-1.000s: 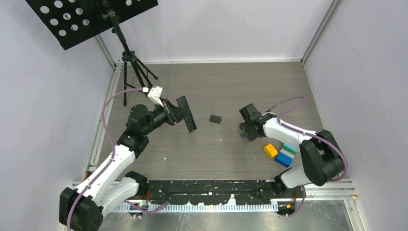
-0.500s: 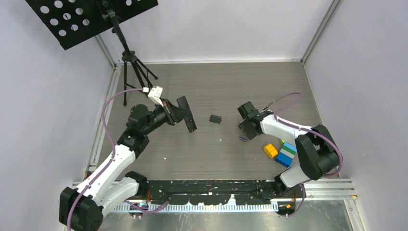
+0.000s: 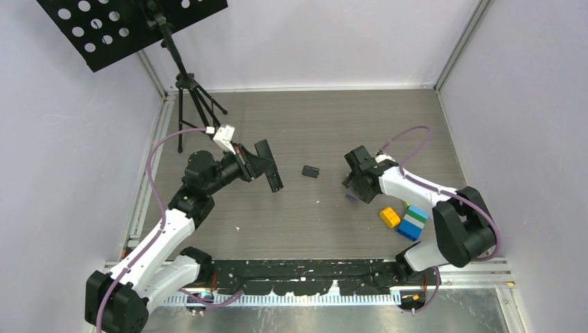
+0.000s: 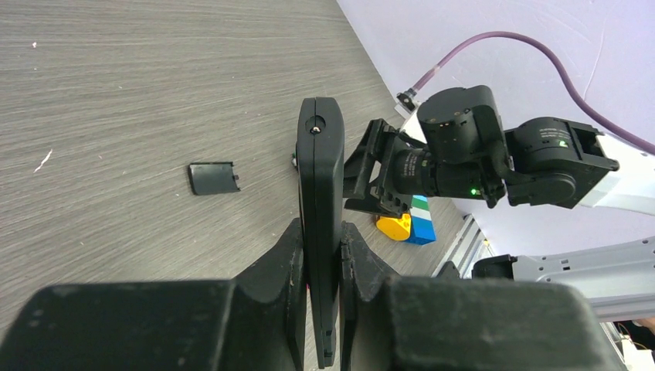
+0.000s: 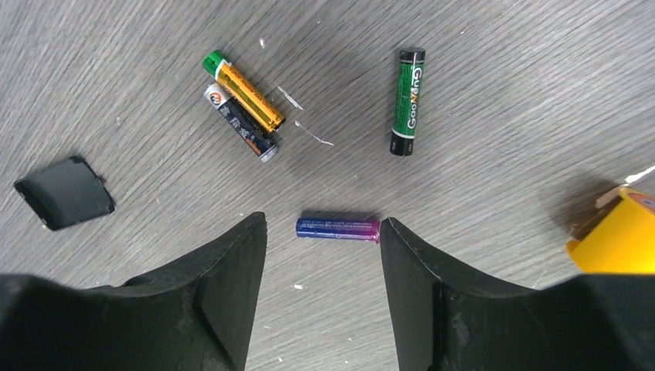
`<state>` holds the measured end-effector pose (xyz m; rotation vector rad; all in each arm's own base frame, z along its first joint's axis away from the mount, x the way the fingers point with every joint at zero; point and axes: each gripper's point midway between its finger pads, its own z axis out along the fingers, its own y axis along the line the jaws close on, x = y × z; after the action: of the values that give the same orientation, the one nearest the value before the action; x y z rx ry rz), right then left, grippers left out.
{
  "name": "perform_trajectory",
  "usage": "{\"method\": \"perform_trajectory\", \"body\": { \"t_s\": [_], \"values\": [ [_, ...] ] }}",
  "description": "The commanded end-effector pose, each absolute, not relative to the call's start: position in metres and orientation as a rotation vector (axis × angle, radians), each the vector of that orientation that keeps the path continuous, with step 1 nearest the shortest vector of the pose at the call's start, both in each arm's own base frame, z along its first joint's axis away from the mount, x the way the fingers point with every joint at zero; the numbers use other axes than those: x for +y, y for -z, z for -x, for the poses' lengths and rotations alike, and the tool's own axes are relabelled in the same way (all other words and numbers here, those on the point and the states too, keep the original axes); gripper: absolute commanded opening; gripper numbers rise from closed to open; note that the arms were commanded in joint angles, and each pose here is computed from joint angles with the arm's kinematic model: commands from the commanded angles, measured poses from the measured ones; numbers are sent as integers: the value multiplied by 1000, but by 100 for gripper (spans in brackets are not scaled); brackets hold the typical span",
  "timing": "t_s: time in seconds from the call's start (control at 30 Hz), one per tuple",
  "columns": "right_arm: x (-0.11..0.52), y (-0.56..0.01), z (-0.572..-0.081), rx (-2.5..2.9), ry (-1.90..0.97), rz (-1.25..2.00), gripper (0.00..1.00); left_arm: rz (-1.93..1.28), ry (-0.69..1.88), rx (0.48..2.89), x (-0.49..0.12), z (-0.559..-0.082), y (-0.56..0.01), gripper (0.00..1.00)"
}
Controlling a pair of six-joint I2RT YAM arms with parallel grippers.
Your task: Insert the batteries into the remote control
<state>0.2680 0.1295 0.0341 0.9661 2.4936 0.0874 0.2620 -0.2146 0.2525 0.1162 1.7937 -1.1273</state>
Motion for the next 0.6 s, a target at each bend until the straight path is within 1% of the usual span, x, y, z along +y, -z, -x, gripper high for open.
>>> {"method": "perform_trajectory", "body": {
  "t_s": [0.0, 0.13, 0.23, 0.3, 0.43, 0.57],
  "values": [
    [118, -49, -262, 2493, -49, -879, 62, -138, 1124, 1749, -213, -261, -263, 0],
    [121, -50, -257, 2500, -80, -908, 64, -140, 1126, 1752, -214, -261, -264, 0],
    [130, -51, -260, 2493, -155, -931, 64, -140, 1129, 1753, -214, -261, -264, 0],
    [135, -52, -266, 2501, -171, -873, 62, -140, 1131, 1754, -214, -260, -264, 0],
    [135, -55, -279, 2557, -103, -576, 59, -140, 1133, 1758, -213, -258, -265, 0],
    [144, -52, -280, 2652, -95, -249, 64, -167, 1144, 1769, -215, -253, -269, 0]
  ]
}}
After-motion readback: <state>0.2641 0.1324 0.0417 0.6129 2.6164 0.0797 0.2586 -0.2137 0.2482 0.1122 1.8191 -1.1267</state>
